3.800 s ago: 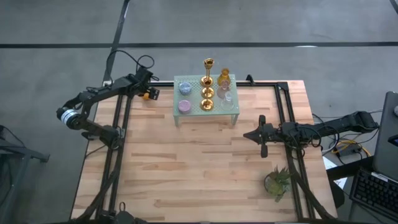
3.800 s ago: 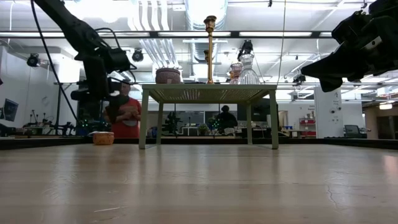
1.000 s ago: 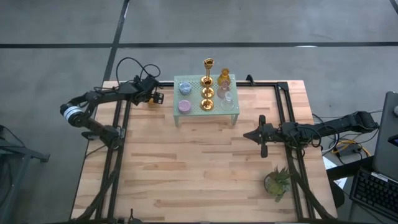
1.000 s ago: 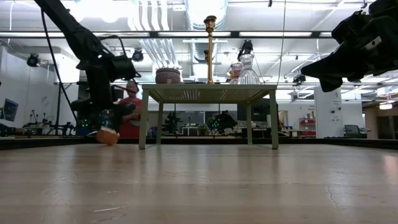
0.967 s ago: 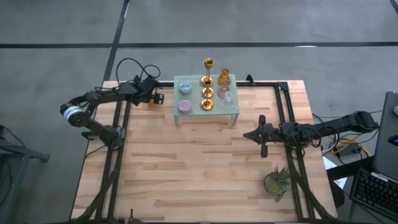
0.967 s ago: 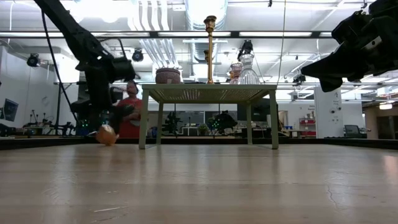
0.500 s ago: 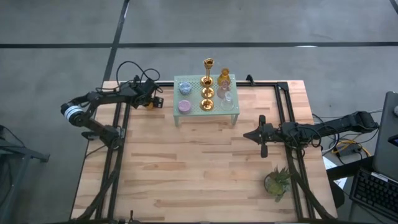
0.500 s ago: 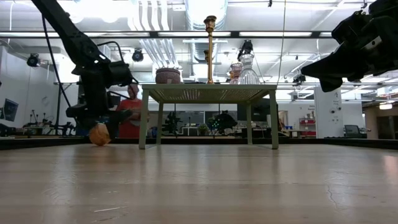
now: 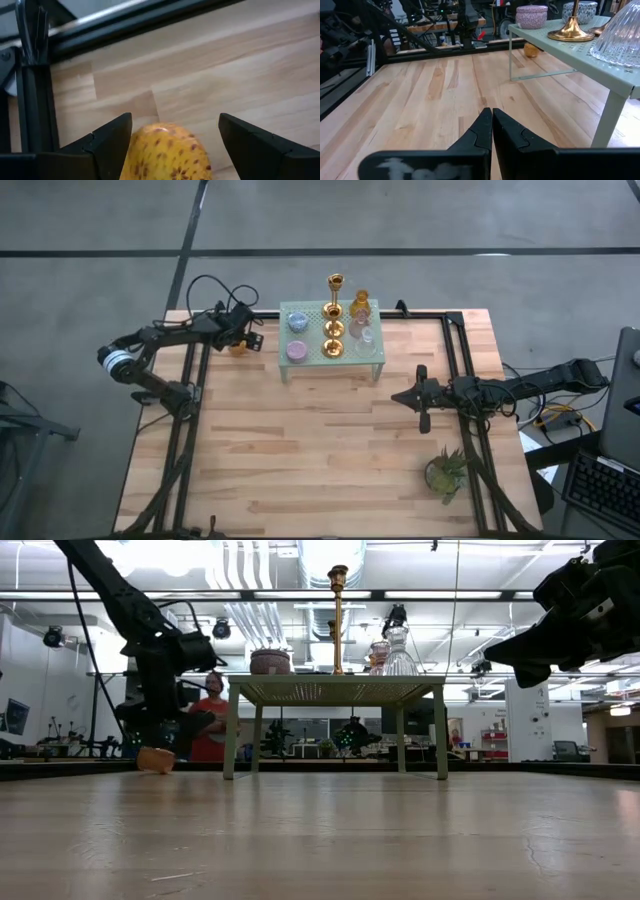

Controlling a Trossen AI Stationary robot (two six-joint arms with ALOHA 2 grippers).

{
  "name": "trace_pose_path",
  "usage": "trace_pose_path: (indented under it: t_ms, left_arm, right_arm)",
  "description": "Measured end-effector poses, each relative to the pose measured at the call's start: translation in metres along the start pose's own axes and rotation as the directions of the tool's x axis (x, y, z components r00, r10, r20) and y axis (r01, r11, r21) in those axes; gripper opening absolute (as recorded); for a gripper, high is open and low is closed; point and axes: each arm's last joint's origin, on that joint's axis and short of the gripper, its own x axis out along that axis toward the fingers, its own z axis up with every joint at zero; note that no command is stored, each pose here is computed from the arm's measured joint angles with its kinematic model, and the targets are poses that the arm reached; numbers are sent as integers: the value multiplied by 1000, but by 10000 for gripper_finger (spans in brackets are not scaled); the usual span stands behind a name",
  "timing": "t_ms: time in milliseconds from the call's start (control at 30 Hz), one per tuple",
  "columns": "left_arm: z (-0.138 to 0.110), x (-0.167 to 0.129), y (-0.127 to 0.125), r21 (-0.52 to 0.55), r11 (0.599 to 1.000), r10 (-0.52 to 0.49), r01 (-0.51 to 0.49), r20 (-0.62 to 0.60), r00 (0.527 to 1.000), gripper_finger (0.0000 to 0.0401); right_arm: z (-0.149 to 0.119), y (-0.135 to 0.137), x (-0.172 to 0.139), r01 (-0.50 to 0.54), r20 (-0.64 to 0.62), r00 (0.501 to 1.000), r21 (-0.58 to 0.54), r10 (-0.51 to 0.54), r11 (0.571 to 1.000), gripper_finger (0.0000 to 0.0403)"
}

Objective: Pick & Place candle stick holders
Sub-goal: Put the yellow scented candle on the shelf

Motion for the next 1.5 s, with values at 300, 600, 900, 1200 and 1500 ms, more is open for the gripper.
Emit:
trace_pose_path:
  t_ms: [300,600,900,1200,1500]
  left_arm:
    - [-5,-1,3,14,998,62,-61,-45,997,300]
    - [-12,-2,8,18,989,147,-146,-92,985,300]
    - [-17,-4,10,23,989,151,-149,-148,977,300]
    - [-26,-3,6,-21,999,-32,27,-272,962,300]
    - [-22,-4,2,-16,996,-85,83,-258,963,300]
  right_arm:
    - [0,0,0,0,0,1000,0,0,1000,9]
    - [0,0,0,0,0,1000,0,0,1000,9]
    - [0,0,0,0,0,1000,0,0,1000,9]
    - [0,0,0,0,0,1000,0,0,1000,9]
    - [0,0,0,0,0,1000,0,0,1000,9]
